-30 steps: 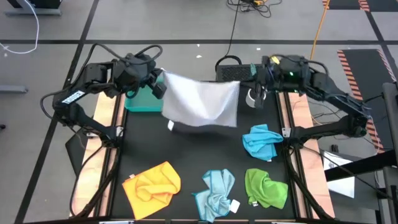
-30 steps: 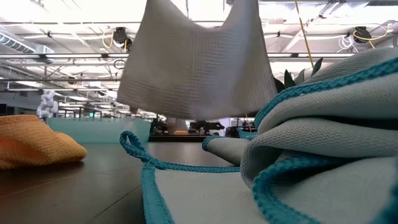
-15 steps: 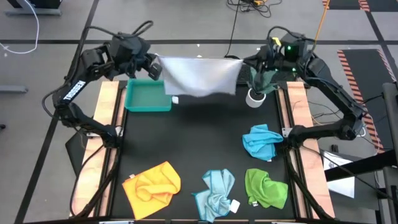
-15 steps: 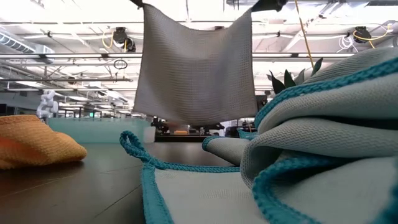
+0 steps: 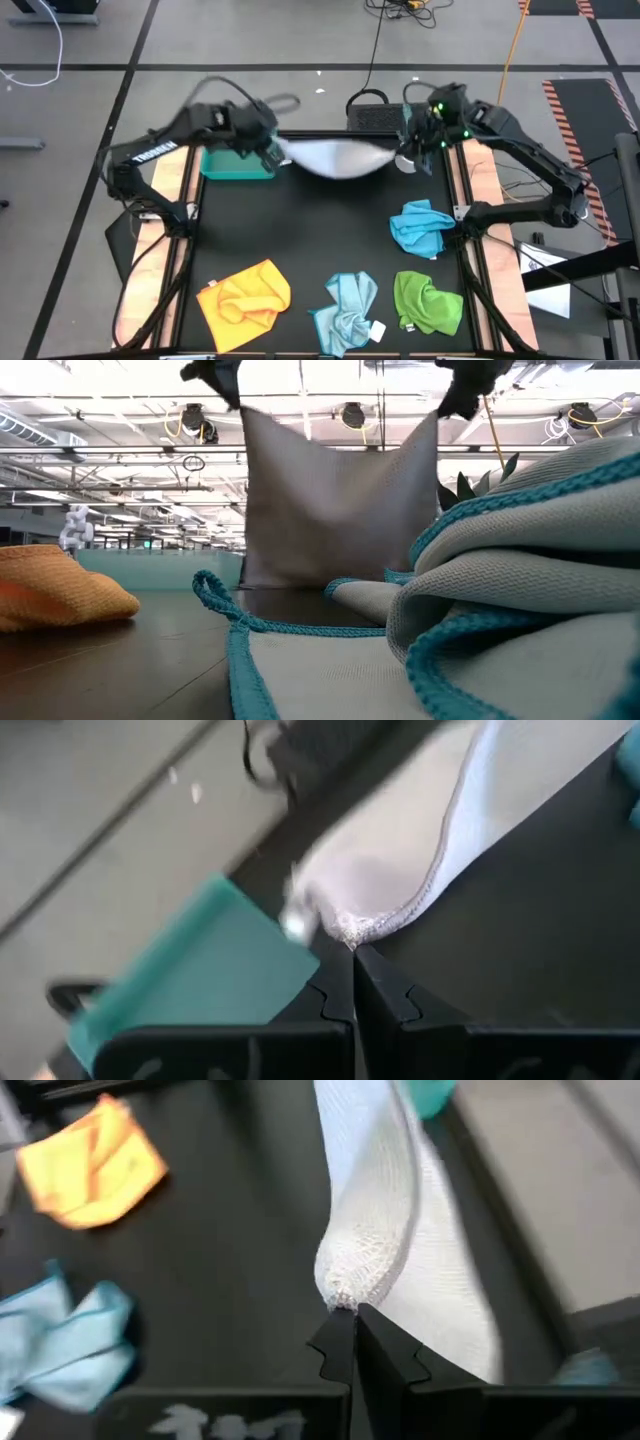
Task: Fold microfiber towels
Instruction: Fold the gray microfiber towel
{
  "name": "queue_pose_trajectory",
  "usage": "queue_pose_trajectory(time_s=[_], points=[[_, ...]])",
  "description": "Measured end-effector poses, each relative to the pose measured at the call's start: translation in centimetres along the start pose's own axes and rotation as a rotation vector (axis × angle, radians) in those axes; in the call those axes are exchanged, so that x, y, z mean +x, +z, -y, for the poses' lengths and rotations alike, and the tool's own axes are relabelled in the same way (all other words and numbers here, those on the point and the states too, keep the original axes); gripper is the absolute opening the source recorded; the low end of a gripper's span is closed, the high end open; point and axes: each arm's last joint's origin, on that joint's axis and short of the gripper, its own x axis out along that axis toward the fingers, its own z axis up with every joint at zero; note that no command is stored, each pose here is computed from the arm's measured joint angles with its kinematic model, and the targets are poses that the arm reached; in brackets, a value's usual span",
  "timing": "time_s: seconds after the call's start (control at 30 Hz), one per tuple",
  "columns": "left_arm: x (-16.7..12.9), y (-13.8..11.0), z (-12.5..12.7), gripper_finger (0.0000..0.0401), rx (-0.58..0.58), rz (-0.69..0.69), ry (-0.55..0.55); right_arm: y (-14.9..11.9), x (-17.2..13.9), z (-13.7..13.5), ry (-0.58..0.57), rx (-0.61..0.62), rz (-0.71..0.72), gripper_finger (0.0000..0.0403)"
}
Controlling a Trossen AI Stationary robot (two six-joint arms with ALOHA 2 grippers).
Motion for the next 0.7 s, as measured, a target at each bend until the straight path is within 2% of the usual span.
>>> queue_pose_trajectory(time_s=[0.23,0.53,0.7], points=[[2.3,-4.1,4.2,0.0000,0.020,-0.158,-0.030,-3.9,2.2,-3.1,0.123,0.089,-0.092,0.0000],[1.6,-7.7,8.5,0.0000,-0.040,-0.203,-0.091,-9.7,7.6,-6.2,0.262,0.201,-0.071,0.0000],[1.5,-9.6,10.4,0.0000,-0.089,-0.216,-0.112,-11.7,9.7,-7.5,0.306,0.252,-0.050,0.0000]])
